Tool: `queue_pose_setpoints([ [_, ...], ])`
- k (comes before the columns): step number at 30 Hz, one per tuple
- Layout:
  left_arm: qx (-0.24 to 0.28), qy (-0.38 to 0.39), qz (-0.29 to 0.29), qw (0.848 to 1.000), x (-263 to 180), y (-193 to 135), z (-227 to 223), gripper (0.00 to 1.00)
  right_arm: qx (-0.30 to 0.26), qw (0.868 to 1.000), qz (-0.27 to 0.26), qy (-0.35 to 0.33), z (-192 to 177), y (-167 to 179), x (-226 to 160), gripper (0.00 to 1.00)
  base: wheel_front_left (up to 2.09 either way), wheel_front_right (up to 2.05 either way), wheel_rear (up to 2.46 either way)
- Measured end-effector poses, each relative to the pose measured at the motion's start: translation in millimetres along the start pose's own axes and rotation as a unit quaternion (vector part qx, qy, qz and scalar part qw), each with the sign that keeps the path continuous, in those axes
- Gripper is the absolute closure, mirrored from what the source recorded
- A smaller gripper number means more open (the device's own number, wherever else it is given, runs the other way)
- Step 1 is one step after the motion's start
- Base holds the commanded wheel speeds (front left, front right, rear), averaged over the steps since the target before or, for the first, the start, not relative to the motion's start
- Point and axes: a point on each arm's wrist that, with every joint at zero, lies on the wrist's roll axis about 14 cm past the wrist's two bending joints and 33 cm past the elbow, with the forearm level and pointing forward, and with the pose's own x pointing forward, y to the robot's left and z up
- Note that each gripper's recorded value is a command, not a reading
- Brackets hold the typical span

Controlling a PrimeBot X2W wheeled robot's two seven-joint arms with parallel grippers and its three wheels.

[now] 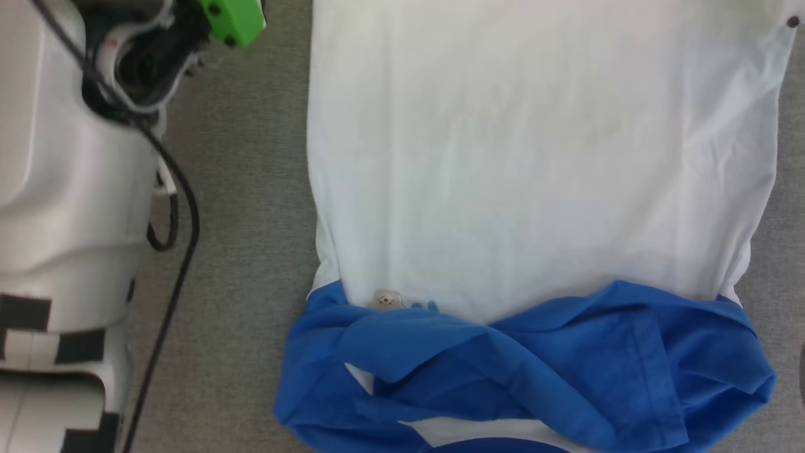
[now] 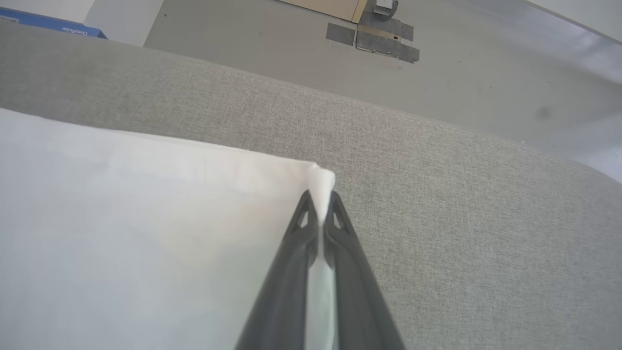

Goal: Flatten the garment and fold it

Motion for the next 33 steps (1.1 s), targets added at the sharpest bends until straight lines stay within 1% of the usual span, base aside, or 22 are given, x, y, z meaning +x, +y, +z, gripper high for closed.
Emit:
queue_pose_setpoints([
  [3, 0.018, 0.041, 0.014, 0.999, 18, 6, -4, 0.00, -0.006, 1.000, 0.009, -0.004, -1, 6, 3, 1.00, 0.00, 0.00, 0.00],
  [6, 0.042, 0.085, 0.045, 0.994, 34, 19, -15, 0.00, -0.012, 1.000, 0.017, -0.007, -3, 10, 7, 1.00, 0.00, 0.00, 0.00],
  [9, 0.046, 0.126, 0.064, 0.989, 48, 28, -33, 0.00, -0.018, 1.000, 0.020, -0.007, -8, 10, 12, 1.00, 0.00, 0.00, 0.00],
  [13, 0.046, 0.174, 0.082, 0.980, 64, 37, -59, 0.00, -0.026, 0.999, 0.019, 0.007, -23, 7, 21, 1.00, 0.00, 0.00, 0.00],
  [15, 0.046, 0.183, 0.085, 0.978, 69, 38, -62, 0.00, -0.026, 0.999, 0.017, 0.012, -29, 4, 24, 1.00, 0.00, 0.00, 0.00],
  [17, 0.054, 0.204, 0.095, 0.973, 74, 43, -68, 0.00, -0.028, 0.999, 0.014, 0.019, -37, 0, 28, 1.00, 0.00, 0.00, 0.00],
  [18, 0.055, 0.226, 0.094, 0.968, 76, 42, -72, 0.66, -0.027, 0.999, 0.013, 0.017, -37, -2, 31, 1.00, 0.00, 0.00, 0.00],
  [19, 0.054, 0.225, 0.092, 0.969, 76, 41, -72, 0.94, -0.027, 0.999, 0.012, 0.017, -37, -3, 32, 1.00, 0.00, 0.00, 0.00],
  [20, 0.050, 0.227, 0.088, 0.969, 76, 40, -73, 1.00, -0.028, 0.999, 0.012, 0.016, -37, -3, 33, 1.00, 0.00, 0.00, 0.00],
  [22, 0.047, 0.219, 0.079, 0.971, 76, 36, -69, 1.00, -0.027, 0.999, 0.012, 0.017, -38, -3, 34, 1.00, 0.00, 0.00, 0.00],
  [24, 0.032, 0.204, 0.066, 0.976, 78, 30, -68, 1.00, -0.027, 0.999, 0.011, 0.013, -36, -4, 35, 1.00, 0.00, 0.00, 0.00],
  [26, 0.006, 0.179, 0.055, 0.982, 79, 26, -61, 1.00, -0.027, 1.000, 0.011, 0.011, -35, -4, 34, 1.00, 0.00, 0.00, 0.00],
  [29, -0.016, 0.154, 0.049, 0.987, 76, 26, -53, 1.00, -0.027, 1.000, 0.009, 0.006, -32, -6, 31, 1.00, 0.00, 0.00, 0.00],
  [33, -0.041, 0.109, 0.034, 0.993, 68, 20, -29, 1.00, -0.025, 1.000, 0.005, -0.011, -21, -11, 24, 1.00, 0.00, 0.00, 0.00],
])
